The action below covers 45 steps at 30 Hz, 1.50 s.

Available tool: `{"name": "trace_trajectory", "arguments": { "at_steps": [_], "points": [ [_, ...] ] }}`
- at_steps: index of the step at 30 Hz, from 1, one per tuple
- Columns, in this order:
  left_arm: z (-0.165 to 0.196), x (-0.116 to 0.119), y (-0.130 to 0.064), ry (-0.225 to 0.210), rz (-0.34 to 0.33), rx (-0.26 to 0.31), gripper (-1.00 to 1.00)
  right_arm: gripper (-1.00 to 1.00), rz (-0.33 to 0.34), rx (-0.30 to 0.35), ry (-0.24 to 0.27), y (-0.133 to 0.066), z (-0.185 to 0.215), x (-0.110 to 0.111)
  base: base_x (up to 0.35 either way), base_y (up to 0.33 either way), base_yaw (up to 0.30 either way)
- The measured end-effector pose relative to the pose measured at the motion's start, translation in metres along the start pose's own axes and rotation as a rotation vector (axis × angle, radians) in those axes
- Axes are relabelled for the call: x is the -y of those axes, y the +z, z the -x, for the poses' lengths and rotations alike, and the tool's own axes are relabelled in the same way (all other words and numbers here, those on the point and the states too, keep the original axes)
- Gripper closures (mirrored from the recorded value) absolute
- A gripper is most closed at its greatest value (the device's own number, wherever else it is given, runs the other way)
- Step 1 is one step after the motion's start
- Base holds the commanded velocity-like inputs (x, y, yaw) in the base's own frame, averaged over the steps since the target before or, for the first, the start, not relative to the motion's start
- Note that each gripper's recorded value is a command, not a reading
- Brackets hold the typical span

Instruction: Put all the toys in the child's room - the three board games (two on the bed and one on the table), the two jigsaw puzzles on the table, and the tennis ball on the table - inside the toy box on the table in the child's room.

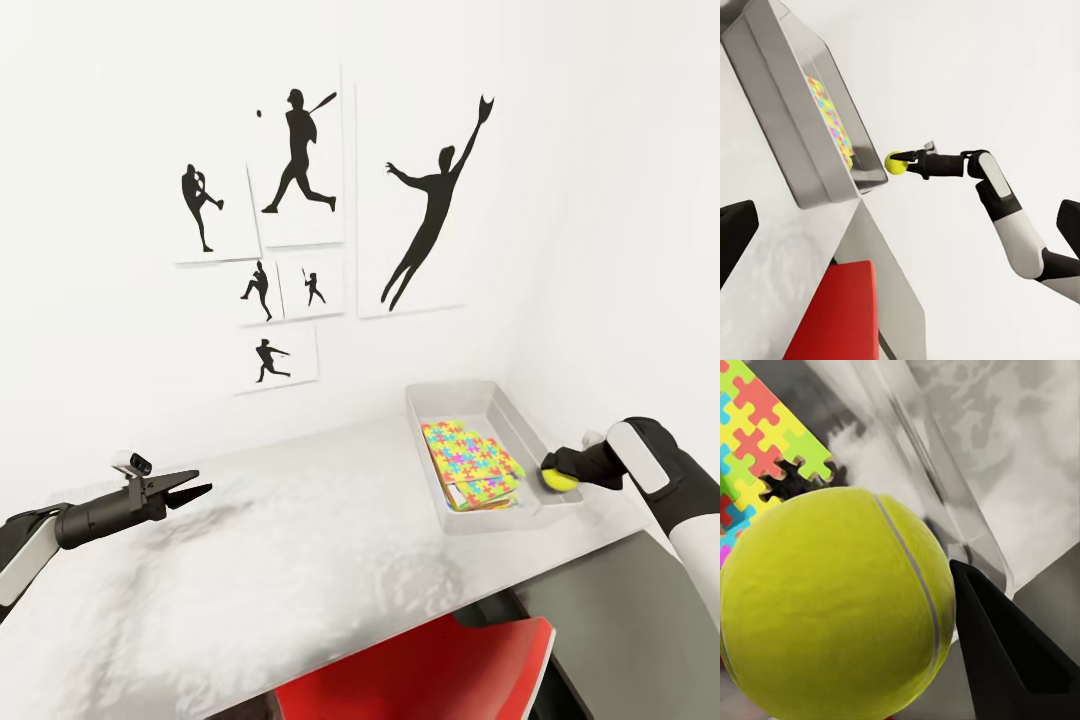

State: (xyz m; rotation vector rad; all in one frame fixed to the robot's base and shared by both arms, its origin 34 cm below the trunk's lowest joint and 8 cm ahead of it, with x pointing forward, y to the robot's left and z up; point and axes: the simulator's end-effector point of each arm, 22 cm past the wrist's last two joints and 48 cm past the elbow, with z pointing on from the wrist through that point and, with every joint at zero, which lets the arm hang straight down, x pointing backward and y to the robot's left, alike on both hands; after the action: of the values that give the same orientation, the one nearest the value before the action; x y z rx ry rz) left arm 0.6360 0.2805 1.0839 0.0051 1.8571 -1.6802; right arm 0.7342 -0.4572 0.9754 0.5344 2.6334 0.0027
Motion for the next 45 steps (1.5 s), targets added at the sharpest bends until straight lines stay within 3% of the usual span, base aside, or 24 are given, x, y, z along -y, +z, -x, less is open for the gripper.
{"name": "trace_trajectory", "arguments": {
  "at_steps": [18, 21, 23, 27, 33, 35, 38, 41, 45],
  "points": [
    [0.0, 0.001, 0.0, 0.0, -0.001, 0.001, -1.0, -1.0, 0.011, 0.006, 0.006, -0.002, 0.002, -0.001, 0.0, 0.0, 0.0],
    [0.001, 0.002, -0.001, 0.003, -0.002, 0.003, -1.0, -1.0, 0.008, 0.017, 0.01, -0.007, 0.007, 0.005, 0.0, 0.0, 0.0],
    [0.002, 0.004, -0.001, 0.006, -0.002, 0.004, -1.0, -1.0, 0.035, 0.063, 0.019, -0.023, 0.024, 0.011, 0.0, 0.0, 0.0],
    [0.003, 0.007, -0.002, 0.012, -0.004, 0.005, -1.0, -1.0, 0.156, 0.13, 0.027, -0.052, 0.041, 0.006, 0.0, 0.0, 0.0],
    [0.005, 0.012, -0.003, 0.02, -0.007, 0.007, -1.0, -1.0, 0.527, 0.153, 0.015, -0.107, 0.004, -0.043, 0.0, 0.0, 0.0],
    [0.005, 0.013, -0.003, 0.023, -0.008, 0.008, -1.0, -1.0, 0.61, 0.142, 0.024, -0.118, -0.015, -0.054, 0.0, 0.0, 0.0],
    [0.006, 0.016, -0.003, 0.028, -0.01, 0.009, -1.0, -1.0, 0.74, 0.096, 0.071, -0.123, -0.063, -0.063, -0.038, 0.0, -0.017],
    [0.007, 0.018, -0.003, 0.032, -0.012, 0.009, -1.0, -1.0, 0.898, 0.167, 0.176, -0.134, -0.081, -0.079, -0.14, 0.019, -0.092],
    [0.008, 0.021, -0.003, 0.038, -0.015, 0.01, -1.0, -1.0, 1.12, 0.25, 0.207, -0.17, -0.103, -0.106, -0.211, 0.078, -0.17]
  ]
}}
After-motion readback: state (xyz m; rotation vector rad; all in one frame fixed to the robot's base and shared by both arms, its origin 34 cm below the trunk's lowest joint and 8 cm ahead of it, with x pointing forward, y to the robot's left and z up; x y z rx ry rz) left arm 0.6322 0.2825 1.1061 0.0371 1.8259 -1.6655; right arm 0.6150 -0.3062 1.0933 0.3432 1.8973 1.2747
